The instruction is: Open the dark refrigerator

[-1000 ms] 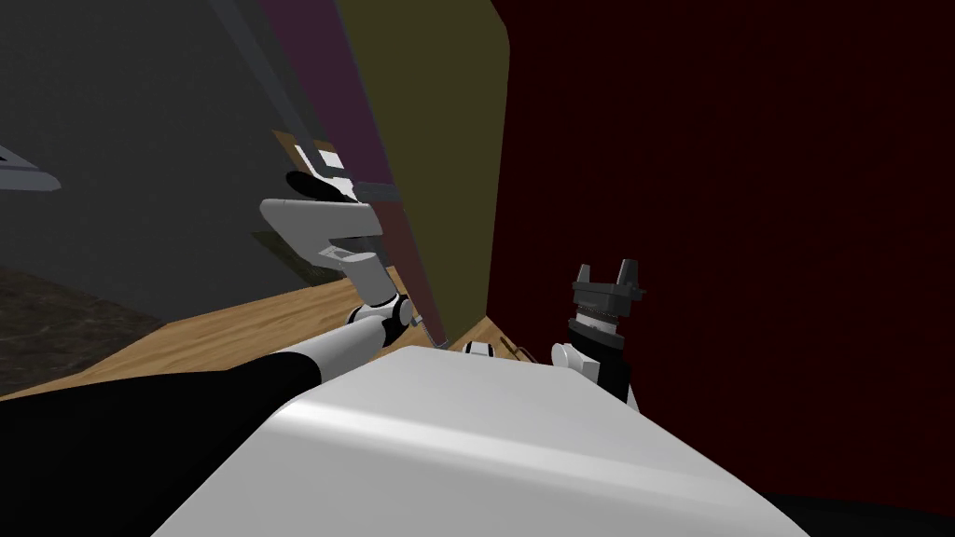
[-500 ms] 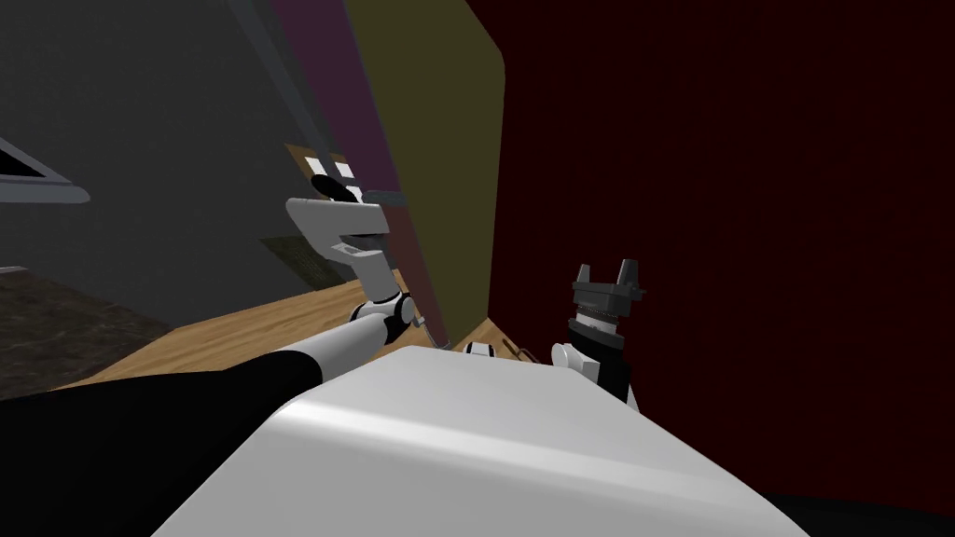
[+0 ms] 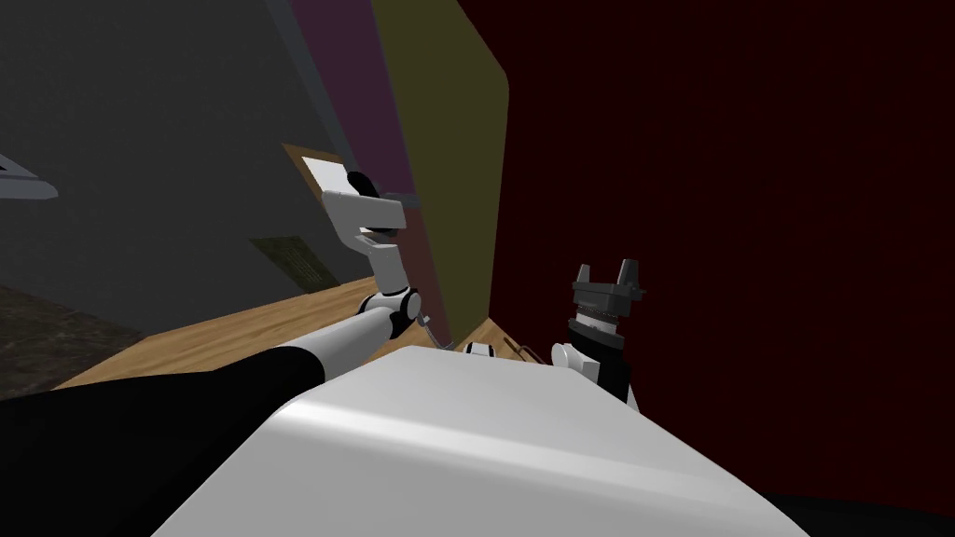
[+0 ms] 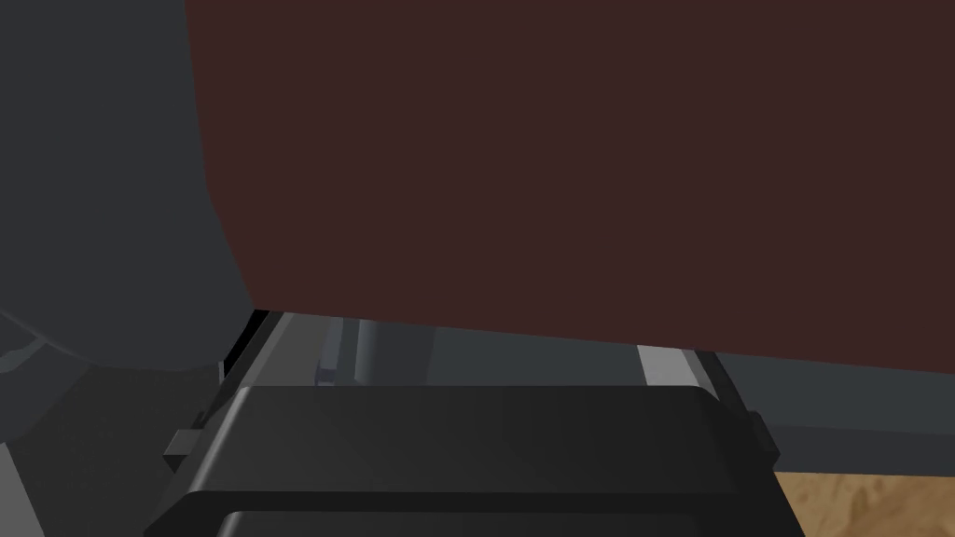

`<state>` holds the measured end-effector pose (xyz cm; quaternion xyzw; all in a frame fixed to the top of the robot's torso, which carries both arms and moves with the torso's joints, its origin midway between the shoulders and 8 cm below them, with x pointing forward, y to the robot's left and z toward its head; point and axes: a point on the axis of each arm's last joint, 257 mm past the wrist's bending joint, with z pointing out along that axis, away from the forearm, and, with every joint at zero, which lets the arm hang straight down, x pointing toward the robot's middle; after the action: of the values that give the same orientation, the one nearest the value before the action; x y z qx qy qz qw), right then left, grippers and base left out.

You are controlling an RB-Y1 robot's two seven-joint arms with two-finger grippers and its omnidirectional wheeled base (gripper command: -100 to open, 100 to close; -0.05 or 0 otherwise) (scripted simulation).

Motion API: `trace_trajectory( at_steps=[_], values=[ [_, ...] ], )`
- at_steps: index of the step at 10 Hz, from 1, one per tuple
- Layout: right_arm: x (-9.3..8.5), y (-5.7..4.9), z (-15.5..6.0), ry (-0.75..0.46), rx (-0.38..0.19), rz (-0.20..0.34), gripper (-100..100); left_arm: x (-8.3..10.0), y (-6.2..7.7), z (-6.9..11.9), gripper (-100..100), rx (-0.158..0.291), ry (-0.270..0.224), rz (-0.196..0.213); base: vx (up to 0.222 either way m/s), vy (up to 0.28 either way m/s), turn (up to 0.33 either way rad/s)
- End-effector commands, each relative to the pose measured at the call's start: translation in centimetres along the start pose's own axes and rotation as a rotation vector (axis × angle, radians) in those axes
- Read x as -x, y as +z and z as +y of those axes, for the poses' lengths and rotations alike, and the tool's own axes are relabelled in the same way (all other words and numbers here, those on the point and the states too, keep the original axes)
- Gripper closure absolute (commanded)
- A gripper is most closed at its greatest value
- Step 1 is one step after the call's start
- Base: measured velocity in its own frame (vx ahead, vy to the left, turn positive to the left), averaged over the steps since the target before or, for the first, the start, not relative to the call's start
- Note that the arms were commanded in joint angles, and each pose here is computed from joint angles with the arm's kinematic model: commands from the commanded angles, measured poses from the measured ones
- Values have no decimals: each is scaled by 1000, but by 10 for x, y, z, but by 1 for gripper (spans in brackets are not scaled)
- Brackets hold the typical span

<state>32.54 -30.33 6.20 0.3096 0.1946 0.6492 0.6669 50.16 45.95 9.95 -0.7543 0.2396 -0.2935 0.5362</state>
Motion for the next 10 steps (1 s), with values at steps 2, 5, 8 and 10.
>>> trace_trajectory(
  at_steps=[2, 5, 8, 10],
  values=[
    [0, 0, 0, 0, 0, 0, 0, -6, 17, 31, -100, 88, 27, -14, 12, 6, -2],
    [0, 0, 0, 0, 0, 0, 0, 5, 9, -3, -100, 12, 23, -28, -11, -39, 66],
    [0, 0, 0, 0, 0, 0, 0, -15, 1, -12, 100, 2, 28, 39, -135, 110, 14],
    [0, 0, 0, 0, 0, 0, 0, -26, 0, -11, 100, 9, 36, 71, -160, 253, -36]
  ],
)
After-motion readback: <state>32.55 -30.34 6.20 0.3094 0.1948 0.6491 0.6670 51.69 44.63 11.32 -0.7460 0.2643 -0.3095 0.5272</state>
